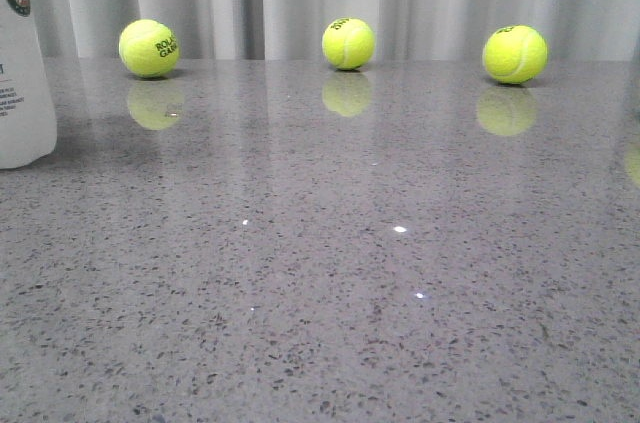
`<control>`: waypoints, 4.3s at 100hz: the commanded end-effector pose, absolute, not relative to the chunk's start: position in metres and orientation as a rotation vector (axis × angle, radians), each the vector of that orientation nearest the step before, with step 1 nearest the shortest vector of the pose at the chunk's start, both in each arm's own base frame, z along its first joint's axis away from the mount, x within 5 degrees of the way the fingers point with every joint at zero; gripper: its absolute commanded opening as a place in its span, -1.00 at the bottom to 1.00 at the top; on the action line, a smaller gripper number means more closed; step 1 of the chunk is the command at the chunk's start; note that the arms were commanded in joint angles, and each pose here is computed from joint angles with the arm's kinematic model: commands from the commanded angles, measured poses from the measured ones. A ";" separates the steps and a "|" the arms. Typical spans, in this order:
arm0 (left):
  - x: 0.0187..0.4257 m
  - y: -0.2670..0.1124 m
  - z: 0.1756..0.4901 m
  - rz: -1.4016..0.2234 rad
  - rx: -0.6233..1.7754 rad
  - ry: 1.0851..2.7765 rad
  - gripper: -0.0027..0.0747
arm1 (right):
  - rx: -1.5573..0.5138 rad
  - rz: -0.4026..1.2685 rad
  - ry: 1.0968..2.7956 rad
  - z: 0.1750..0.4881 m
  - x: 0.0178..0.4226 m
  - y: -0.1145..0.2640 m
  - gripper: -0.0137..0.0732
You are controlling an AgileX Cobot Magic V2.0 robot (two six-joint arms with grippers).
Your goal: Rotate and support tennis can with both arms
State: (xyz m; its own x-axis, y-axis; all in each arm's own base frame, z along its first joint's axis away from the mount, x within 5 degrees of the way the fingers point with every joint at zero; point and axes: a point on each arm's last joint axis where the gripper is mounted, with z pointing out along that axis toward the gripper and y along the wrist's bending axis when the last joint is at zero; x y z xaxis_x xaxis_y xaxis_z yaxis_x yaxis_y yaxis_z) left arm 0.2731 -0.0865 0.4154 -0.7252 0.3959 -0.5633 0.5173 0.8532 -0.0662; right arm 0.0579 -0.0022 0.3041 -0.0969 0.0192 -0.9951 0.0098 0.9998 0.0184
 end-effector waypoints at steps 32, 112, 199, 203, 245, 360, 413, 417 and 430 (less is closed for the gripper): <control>0.246 -0.082 0.460 -0.308 0.650 2.327 0.45 | 0.014 0.003 1.566 0.319 0.058 -0.002 -0.85; 0.104 -0.029 0.429 -0.188 0.263 1.754 0.45 | 0.014 0.003 1.566 0.319 0.058 -0.002 -0.85; 0.078 -0.021 0.337 -0.225 0.187 1.575 -0.99 | 0.014 0.003 1.566 0.319 0.058 -0.002 -0.85; 0.078 -0.021 0.337 -0.225 0.187 1.575 -0.99 | 0.014 0.003 1.566 0.319 0.058 -0.002 -0.85; 0.078 -0.021 0.337 -0.225 0.187 1.577 -0.99 | 0.014 0.003 1.566 0.319 0.058 -0.002 -0.85; 0.055 -0.004 0.201 0.076 0.165 1.467 -0.99 | 0.014 0.003 1.566 0.319 0.058 -0.002 -0.85; 0.054 -0.004 0.204 0.056 0.145 1.440 -0.99 | 0.014 0.003 1.566 0.319 0.058 -0.002 -0.85; 0.054 -0.004 0.204 0.056 0.145 1.440 -0.99 | 0.014 0.003 1.566 0.319 0.058 -0.002 -0.85; 0.054 -0.004 0.204 0.056 0.145 1.440 -0.99 | 0.014 0.003 1.566 0.319 0.058 -0.002 -0.85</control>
